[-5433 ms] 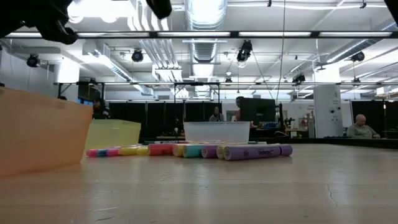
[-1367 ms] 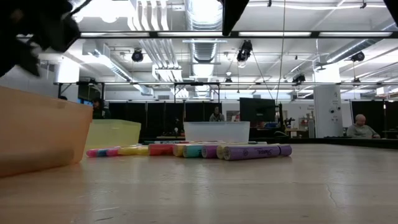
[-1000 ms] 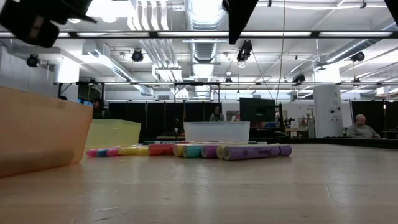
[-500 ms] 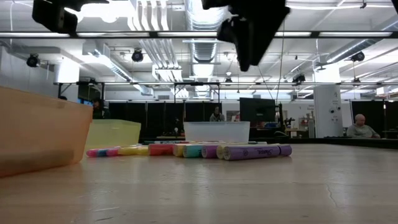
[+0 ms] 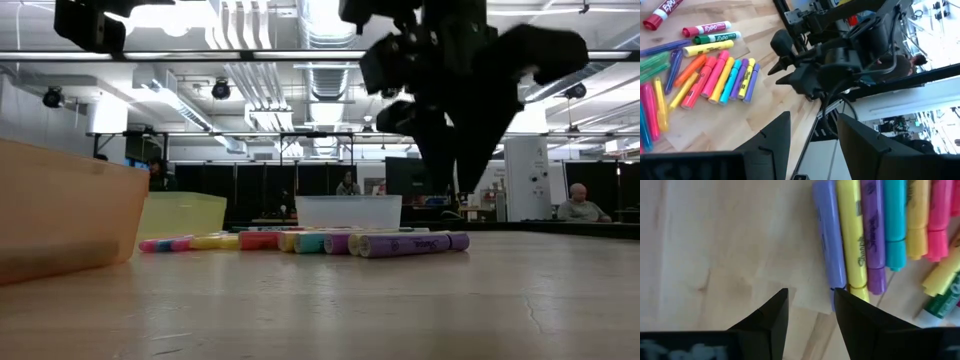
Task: Pick & Place Markers
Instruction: Put the purple highlighter into the orange bin
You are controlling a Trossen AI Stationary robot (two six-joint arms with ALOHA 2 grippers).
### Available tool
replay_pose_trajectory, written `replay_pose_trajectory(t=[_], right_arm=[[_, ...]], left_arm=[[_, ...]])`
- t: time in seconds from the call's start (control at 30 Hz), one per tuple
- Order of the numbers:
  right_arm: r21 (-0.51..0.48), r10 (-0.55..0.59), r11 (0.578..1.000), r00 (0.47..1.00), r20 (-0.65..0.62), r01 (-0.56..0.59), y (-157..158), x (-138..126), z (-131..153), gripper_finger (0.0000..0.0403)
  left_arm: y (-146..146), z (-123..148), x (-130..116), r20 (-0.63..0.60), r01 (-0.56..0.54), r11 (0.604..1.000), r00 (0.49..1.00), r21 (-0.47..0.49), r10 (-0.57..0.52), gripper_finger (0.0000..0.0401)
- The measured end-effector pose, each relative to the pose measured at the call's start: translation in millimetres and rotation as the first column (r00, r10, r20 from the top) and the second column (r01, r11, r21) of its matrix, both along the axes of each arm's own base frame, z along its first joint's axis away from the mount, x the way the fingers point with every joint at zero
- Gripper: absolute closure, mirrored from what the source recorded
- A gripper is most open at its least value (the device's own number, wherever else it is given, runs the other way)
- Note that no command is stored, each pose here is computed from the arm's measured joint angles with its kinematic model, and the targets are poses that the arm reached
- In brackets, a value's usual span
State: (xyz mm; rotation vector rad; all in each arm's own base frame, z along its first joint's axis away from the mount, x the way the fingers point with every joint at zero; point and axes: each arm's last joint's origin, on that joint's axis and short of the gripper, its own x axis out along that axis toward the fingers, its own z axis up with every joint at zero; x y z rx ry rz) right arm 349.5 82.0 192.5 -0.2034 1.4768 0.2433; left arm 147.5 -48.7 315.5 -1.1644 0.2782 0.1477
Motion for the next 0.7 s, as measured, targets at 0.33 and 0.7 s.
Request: replay_pose_trajectory(t=[0.33, 0.7], right_arm=[[-0.026, 0.069, 0.997, 0.998, -0.001, -0.069, -3, -8, -24, 0.0278], [-0.091, 0.067, 0.994, 0.997, 0.040, -0.063, -9, -7, -31, 0.0291]], left_arm=[[3, -1, 2, -0.005, -0.030, 0.999, 1.000, -0.012, 0.030, 0.0246], [2, -2, 3, -0.012, -0.032, 0.999, 0.999, -0.016, 0.032, 0.0246]])
